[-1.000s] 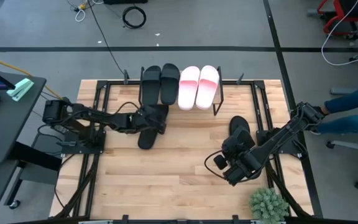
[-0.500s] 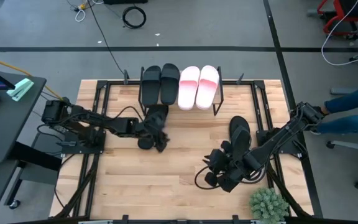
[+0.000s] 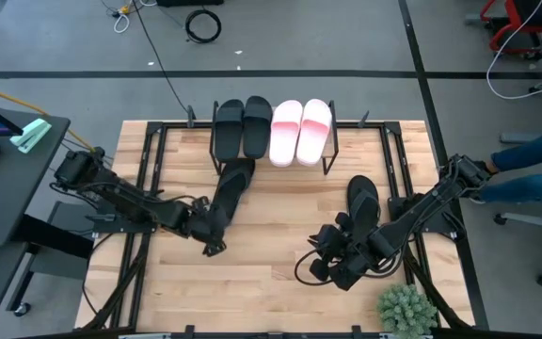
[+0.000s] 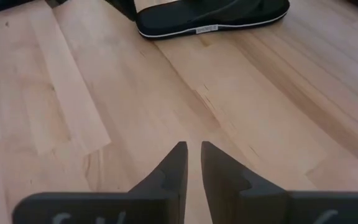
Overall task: Pick and place slides into the shelf
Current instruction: Put the left black slipper under the shelf
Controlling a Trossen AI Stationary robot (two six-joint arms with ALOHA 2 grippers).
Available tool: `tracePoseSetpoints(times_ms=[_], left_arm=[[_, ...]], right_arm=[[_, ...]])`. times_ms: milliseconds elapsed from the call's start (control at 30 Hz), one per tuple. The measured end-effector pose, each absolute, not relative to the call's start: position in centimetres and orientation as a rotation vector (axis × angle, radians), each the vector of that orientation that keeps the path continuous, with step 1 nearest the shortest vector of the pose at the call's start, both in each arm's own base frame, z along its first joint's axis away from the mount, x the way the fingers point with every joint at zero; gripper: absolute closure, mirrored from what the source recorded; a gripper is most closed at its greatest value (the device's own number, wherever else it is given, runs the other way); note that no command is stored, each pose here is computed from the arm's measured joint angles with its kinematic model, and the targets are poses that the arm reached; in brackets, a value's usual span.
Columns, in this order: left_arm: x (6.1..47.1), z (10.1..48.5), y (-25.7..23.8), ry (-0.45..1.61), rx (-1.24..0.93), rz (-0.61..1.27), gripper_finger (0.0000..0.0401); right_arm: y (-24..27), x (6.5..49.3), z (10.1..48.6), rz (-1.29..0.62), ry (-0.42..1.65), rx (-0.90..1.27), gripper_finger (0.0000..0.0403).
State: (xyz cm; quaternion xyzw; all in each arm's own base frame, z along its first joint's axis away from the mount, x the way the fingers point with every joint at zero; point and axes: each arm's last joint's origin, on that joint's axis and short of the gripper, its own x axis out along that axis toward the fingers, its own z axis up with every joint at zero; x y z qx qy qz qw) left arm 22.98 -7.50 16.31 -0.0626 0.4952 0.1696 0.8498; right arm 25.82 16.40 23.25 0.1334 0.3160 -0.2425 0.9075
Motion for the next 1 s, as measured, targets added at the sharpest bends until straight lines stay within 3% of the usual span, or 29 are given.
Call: tracePoseSetpoints(times_ms=[267,1000], left_arm=[[22.6,15.6,-7.0,1.108,-0.104,0.409,0.0397],[26.0,13.7,-2.7,1.005,-0.225,0.559,0.0399]], right_arm=[[16.4,25.8,23.3,-0.509,0.642,0.271,0.0353],[16.3,25.8,23.3,-0.522,0.635,0.247,0.0353]])
